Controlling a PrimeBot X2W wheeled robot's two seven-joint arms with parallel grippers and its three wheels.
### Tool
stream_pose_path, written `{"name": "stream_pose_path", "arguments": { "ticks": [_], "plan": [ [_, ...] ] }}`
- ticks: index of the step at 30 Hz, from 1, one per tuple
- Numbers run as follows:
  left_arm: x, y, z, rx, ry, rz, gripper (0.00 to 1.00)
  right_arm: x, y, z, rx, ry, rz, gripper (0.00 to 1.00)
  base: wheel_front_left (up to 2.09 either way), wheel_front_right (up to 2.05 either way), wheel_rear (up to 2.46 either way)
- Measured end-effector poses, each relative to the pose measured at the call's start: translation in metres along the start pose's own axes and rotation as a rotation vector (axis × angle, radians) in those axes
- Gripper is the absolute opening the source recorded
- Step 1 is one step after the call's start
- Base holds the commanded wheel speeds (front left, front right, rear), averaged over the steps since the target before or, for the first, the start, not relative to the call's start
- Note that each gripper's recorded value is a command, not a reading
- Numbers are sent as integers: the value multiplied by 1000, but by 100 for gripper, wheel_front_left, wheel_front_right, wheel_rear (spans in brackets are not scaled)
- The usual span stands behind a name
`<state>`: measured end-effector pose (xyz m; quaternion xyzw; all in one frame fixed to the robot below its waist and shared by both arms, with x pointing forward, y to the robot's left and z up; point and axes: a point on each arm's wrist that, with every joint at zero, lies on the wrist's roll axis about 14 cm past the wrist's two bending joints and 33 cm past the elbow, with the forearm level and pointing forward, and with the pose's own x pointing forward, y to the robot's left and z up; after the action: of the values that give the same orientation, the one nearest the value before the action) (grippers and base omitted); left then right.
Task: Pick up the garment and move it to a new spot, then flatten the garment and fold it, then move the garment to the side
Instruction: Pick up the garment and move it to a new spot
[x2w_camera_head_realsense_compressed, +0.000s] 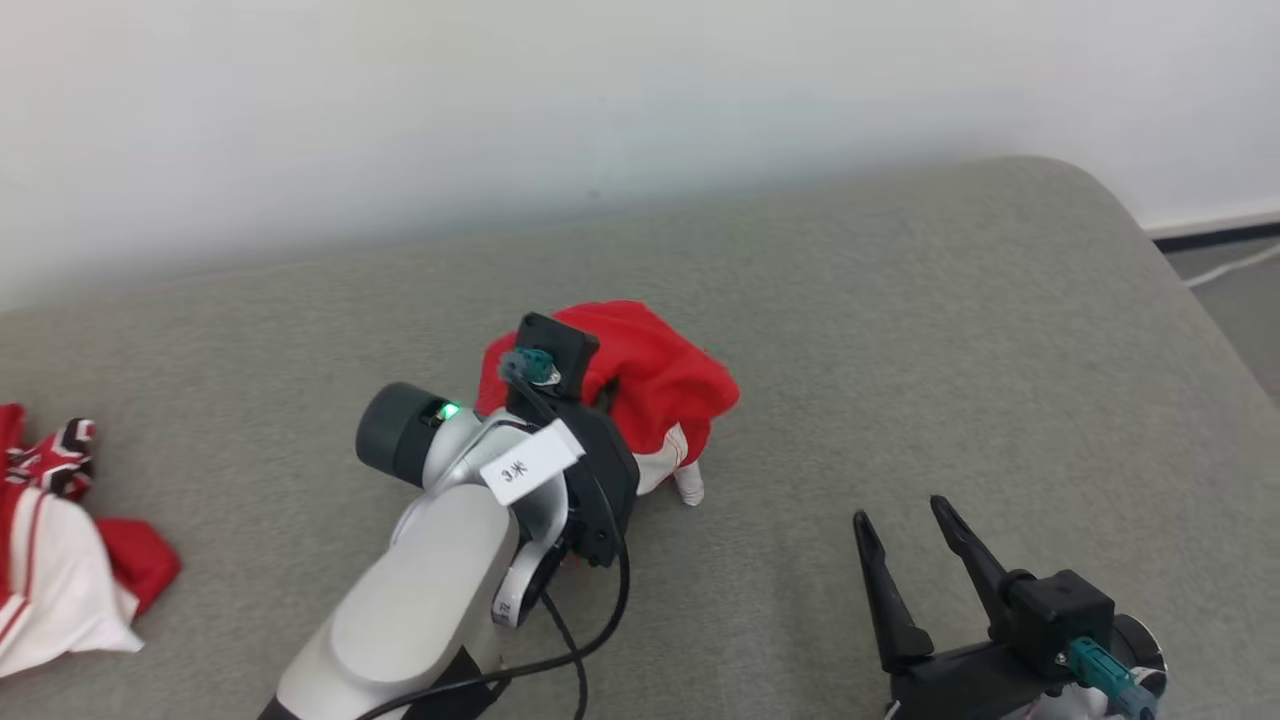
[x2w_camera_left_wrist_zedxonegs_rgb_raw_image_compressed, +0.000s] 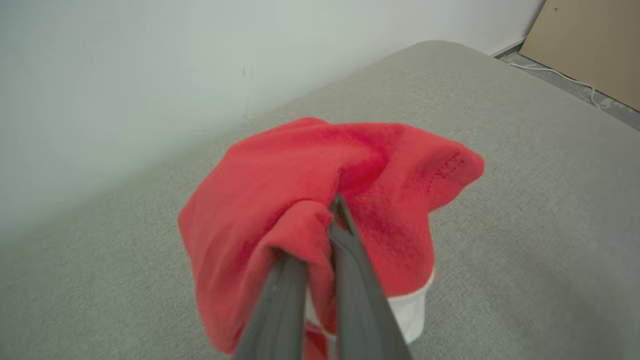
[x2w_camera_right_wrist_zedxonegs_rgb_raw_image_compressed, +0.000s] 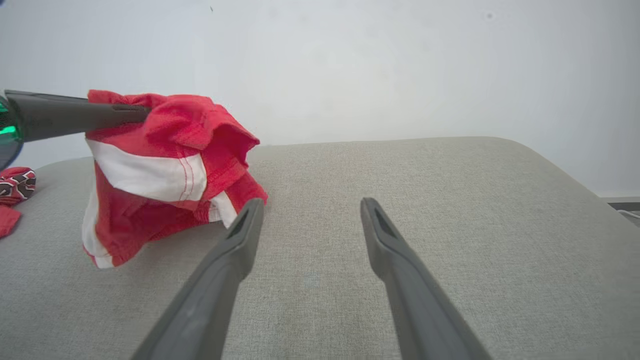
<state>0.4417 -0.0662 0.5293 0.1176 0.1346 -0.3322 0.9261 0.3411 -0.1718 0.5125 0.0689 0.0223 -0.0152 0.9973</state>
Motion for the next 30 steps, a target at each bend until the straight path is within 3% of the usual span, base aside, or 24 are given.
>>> {"name": "stream_pose_path", "arguments": {
  "ticks": [1, 2, 3, 7, 10, 20, 23, 30],
  "plan": [
    [4, -7, -3, 7, 11, -14, 26, -1, -2, 0, 4, 0, -10, 100, 0, 0, 0],
    [8, -15, -4, 4, 12, -37, 88, -1, -3, 1, 6, -2, -16, 100, 0, 0, 0],
    [11, -25, -6, -10, 16, -68, 100, 0, -3, 3, 7, -8, -20, 100, 0, 0, 0],
    [24, -57, -5, -41, 15, -171, 100, 8, -8, 13, 5, -35, -35, 100, 0, 0, 0],
    [38, -75, 1, -66, -7, -250, 100, 8, -35, 6, -9, -12, -117, 100, 0, 0, 0],
    [45, -60, -12, -144, -18, -259, 100, 13, -49, -12, -21, 38, -148, 100, 0, 0, 0],
    [33, -44, -19, -205, -56, -217, 100, 17, -43, -12, -20, 33, -125, 100, 0, 0, 0],
    [-26, 46, -23, -263, -261, 71, 100, 19, -34, 6, 10, -52, -93, 100, 0, 0, 0]
  ]
}}
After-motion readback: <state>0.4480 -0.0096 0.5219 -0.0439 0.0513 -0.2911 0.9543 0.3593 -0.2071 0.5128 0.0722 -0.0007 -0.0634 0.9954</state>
